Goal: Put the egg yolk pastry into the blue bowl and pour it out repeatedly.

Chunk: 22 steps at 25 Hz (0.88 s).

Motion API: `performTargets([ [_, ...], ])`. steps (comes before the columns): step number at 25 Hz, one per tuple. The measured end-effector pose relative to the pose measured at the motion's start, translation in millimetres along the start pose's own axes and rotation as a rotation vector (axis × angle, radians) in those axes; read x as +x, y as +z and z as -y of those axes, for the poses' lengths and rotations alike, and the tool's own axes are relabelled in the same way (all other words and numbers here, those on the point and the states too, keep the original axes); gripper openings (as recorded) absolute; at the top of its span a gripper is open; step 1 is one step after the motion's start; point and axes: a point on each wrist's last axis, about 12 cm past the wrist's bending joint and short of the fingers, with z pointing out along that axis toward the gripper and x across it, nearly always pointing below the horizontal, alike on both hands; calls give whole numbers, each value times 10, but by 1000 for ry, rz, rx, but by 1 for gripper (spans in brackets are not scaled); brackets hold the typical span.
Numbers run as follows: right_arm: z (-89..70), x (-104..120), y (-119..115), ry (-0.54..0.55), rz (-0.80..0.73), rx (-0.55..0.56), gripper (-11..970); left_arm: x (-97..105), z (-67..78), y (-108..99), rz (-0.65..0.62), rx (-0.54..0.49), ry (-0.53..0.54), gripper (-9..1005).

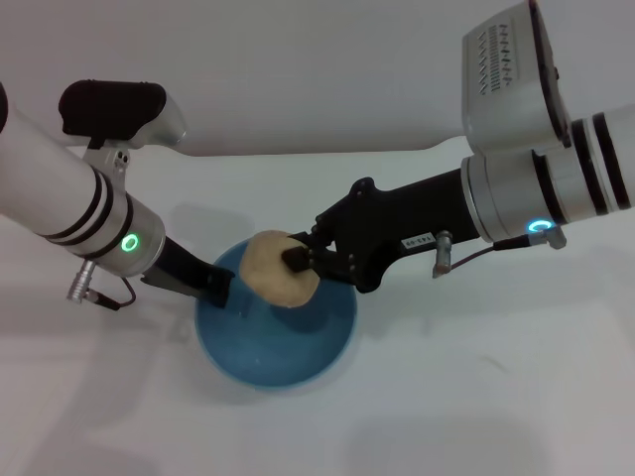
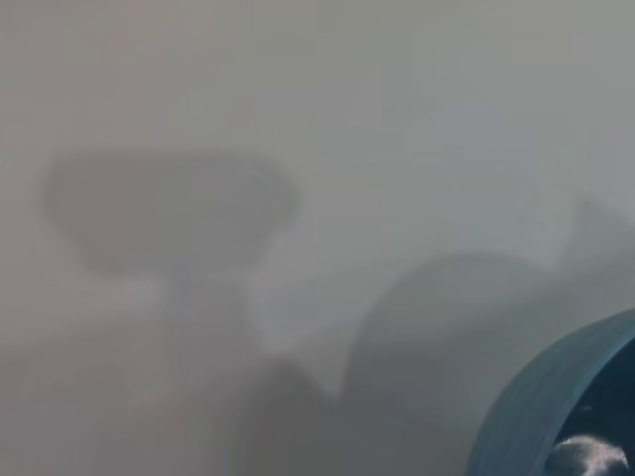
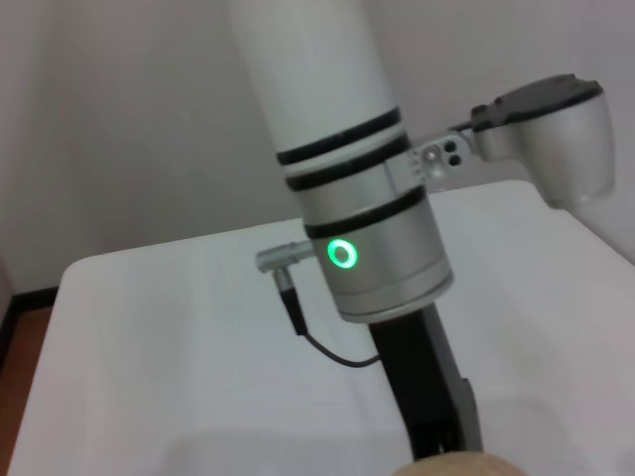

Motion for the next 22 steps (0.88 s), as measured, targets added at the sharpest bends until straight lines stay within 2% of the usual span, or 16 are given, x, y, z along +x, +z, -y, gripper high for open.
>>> performTargets([
  [3,30,28,-2,17,3,18,18,-34,81,-20,-9,37,7,11],
  [6,54,35,-23,27,14,37,131,-88,182,-27,-12,58,39,12],
  [10,118,42,-121,47,48,89,266,-110,219,-21,-19,48,62,12],
  [14,313,138,-383,124,139,252,386,-130,235,-32,23,31,91,12],
  [17,478,328,-646,220,231,425,386,-146,313,-22,101,-14,174,12],
  [18,545,489,-795,277,282,519,386,-141,340,-8,133,-42,213,12],
  [19,545,489,-795,277,282,519,385,-139,364,0,158,-65,246,12],
  [22,585,765,-1011,363,378,631,385,-148,423,29,234,-111,313,12],
])
